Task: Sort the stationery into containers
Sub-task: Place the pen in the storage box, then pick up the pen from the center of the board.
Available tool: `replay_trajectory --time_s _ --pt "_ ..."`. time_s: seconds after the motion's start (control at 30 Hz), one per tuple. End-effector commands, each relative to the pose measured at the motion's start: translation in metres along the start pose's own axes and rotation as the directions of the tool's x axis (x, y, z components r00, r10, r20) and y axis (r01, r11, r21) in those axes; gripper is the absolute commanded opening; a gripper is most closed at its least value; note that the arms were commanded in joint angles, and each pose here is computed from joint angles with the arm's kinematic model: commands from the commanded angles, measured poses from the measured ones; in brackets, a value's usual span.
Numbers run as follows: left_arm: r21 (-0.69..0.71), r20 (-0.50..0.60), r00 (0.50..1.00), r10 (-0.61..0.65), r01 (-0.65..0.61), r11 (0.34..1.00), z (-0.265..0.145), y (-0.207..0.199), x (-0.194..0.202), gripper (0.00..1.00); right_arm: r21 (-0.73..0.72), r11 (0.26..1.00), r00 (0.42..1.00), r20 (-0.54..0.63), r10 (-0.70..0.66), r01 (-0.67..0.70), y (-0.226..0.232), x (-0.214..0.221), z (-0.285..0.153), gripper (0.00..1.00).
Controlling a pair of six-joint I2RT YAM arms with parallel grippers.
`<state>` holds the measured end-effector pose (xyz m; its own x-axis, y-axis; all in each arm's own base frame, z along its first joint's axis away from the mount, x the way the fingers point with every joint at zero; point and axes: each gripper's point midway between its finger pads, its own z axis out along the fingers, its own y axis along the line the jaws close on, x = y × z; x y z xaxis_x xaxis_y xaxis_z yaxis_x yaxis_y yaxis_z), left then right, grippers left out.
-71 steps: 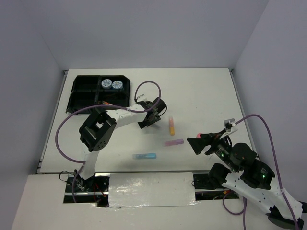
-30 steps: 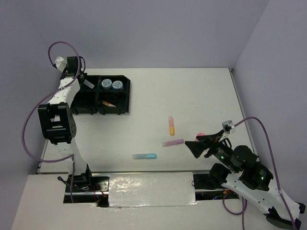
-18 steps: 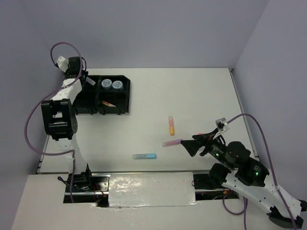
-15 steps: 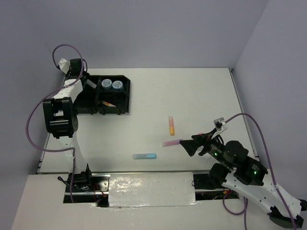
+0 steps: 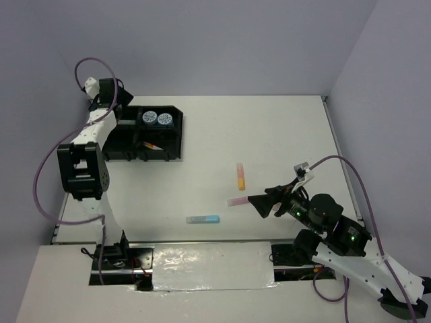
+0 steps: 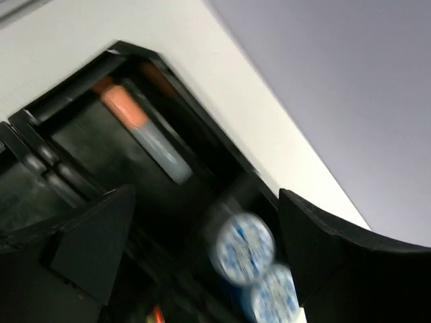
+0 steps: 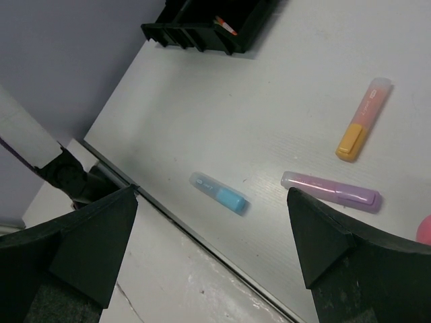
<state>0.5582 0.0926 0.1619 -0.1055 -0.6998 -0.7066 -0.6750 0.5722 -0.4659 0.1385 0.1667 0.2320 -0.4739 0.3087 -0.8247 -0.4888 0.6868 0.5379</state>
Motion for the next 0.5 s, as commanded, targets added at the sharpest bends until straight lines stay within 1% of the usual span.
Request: replay_trajectory --time_s 0.0,0.07,0.1,0.17,0.2,0.23,0.27,0.3,0.33,0.37,0.4,0.43,0.47 --pt "0.326 0.084 0.991 0.107 -0.129 0.936 -0.12 -0.098 -0.021 0.99 -0.045 0.999 0.998 0.059 -0.007 0.01 0.014 -0.021 -0.002 1.0" --pt "0.385 0.067 0.979 0.192 -0.203 0.9 -0.151 -0.11 0.007 0.99 -0.047 0.999 0.998 0.069 -0.001 0.004 0.015 -0.025 -0.006 1.0" --pt "0.456 0.025 0.964 0.264 -0.246 0.855 -0.181 -0.125 0.037 0.99 -0.054 0.999 0.996 0.089 0.015 -0.01 0.017 -0.03 -0.011 1.0" --pt "0.502 -0.021 0.935 0.355 -0.297 0.812 -0.209 -0.131 0.077 0.99 -0.065 0.997 0.993 0.109 0.036 -0.029 0.019 -0.037 -0.019 1.0" --pt "0.556 -0.046 0.904 0.425 -0.331 0.763 -0.238 -0.142 0.118 0.99 -0.084 0.995 0.989 0.134 0.056 -0.045 0.022 -0.043 -0.027 1.0" --pt "0.551 -0.053 0.879 0.474 -0.37 0.748 -0.249 -0.137 0.143 0.99 -0.061 0.997 0.987 0.146 0.062 -0.054 0.017 -0.045 -0.031 1.0" --pt "0.578 -0.059 0.858 0.511 -0.388 0.718 -0.261 -0.139 0.164 0.99 -0.054 0.996 0.983 0.17 0.074 -0.066 0.017 -0.053 -0.037 1.0" --pt "0.631 -0.075 0.822 0.565 -0.399 0.665 -0.286 -0.143 0.203 0.99 -0.045 0.996 0.977 0.196 0.085 -0.078 0.014 -0.059 -0.043 1.0" --pt "0.673 -0.082 0.804 0.59 -0.392 0.628 -0.299 -0.146 0.225 0.99 0.017 0.996 0.973 0.216 0.079 -0.084 0.002 -0.062 -0.048 1.0" --pt "0.693 -0.095 0.786 0.611 -0.389 0.607 -0.308 -0.146 0.244 0.99 0.028 0.995 0.964 0.251 0.089 -0.099 0.002 -0.075 -0.058 1.0" --pt "0.719 -0.102 0.749 0.654 -0.399 0.569 -0.322 -0.144 0.275 0.99 0.052 0.993 0.959 0.269 0.086 -0.104 -0.002 -0.081 -0.064 1.0" --pt "0.733 -0.096 0.739 0.667 -0.4 0.55 -0.329 -0.146 0.288 0.99 0.069 0.992 0.956 0.282 0.08 -0.103 -0.004 -0.086 -0.07 1.0" --pt "0.735 -0.112 0.714 0.691 -0.408 0.541 -0.328 -0.142 0.309 0.99 0.104 0.989 0.948 0.31 0.07 -0.107 -0.009 -0.097 -0.08 1.0"
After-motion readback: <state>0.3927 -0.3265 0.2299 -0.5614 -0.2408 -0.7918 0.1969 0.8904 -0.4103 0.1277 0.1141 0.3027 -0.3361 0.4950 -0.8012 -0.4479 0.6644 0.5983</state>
